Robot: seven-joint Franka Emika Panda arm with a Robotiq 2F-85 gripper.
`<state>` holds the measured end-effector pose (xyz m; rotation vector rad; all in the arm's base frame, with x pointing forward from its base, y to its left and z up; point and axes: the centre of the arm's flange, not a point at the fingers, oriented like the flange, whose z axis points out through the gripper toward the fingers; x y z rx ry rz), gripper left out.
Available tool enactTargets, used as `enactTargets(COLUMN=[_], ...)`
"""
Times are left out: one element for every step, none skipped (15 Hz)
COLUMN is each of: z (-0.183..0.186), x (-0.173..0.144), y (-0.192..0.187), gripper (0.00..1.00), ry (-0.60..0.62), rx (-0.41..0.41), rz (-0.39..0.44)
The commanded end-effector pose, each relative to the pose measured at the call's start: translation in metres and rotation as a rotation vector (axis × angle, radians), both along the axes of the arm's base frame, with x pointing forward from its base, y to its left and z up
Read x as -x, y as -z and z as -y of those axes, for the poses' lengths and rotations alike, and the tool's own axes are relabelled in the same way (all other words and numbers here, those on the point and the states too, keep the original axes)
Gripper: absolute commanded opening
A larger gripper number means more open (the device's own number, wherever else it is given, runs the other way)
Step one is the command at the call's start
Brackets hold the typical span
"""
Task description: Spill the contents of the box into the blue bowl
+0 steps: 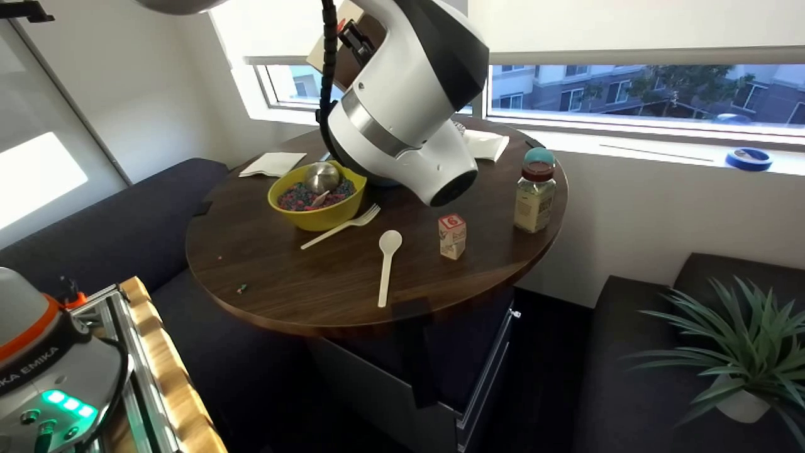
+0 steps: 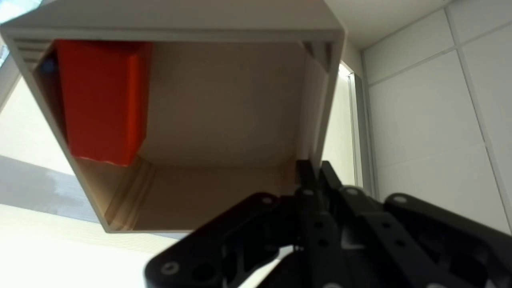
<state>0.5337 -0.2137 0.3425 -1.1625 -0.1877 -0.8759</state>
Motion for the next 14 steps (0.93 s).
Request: enactTargets(z=[0.0056, 0.0057, 0.0054, 0.0053, 0.0048, 0.0041, 0.0031, 0.0026, 0.0028, 0.0031, 0.0035, 0.0035, 0.0035, 0.0025], x=[-0.0036, -0.0048, -0.0041, -0.0050, -0.0050, -0.0051, -0.0049, -0.0052, -0.0052, -0.0053, -0.0053, -0.0054, -0.0053, -0.0047], y=[-0.0012, 0.0021, 0.0007, 0.0021, 0.0026, 0.0035, 0.0056, 0.0073, 0.0076, 0.0074, 0.0072, 0.0069, 0.0065, 0.0042], gripper=[0.02, 0.02, 0.03, 0.02, 0.02, 0.02, 0.02, 0.02, 0.02, 0.02, 0.02, 0.02, 0.02, 0.02], ry=[-0.010, -0.002, -0.011, -0.007, -0.013, -0.013, -0.019, -0.015, -0.017, -0.015, -0.016, -0.015, -0.017, -0.033], rx=[-0.049, 0.003, -0.027, -0.007, -0.016, -0.023, -0.012, -0.008, -0.005, -0.011, -0.006, -0.006, -0.003, -0.036], rz=[0.002, 0.008, 0.001, 0.003, -0.003, -0.006, -0.009, -0.011, -0.011, -0.014, -0.016, -0.015, -0.013, -0.013])
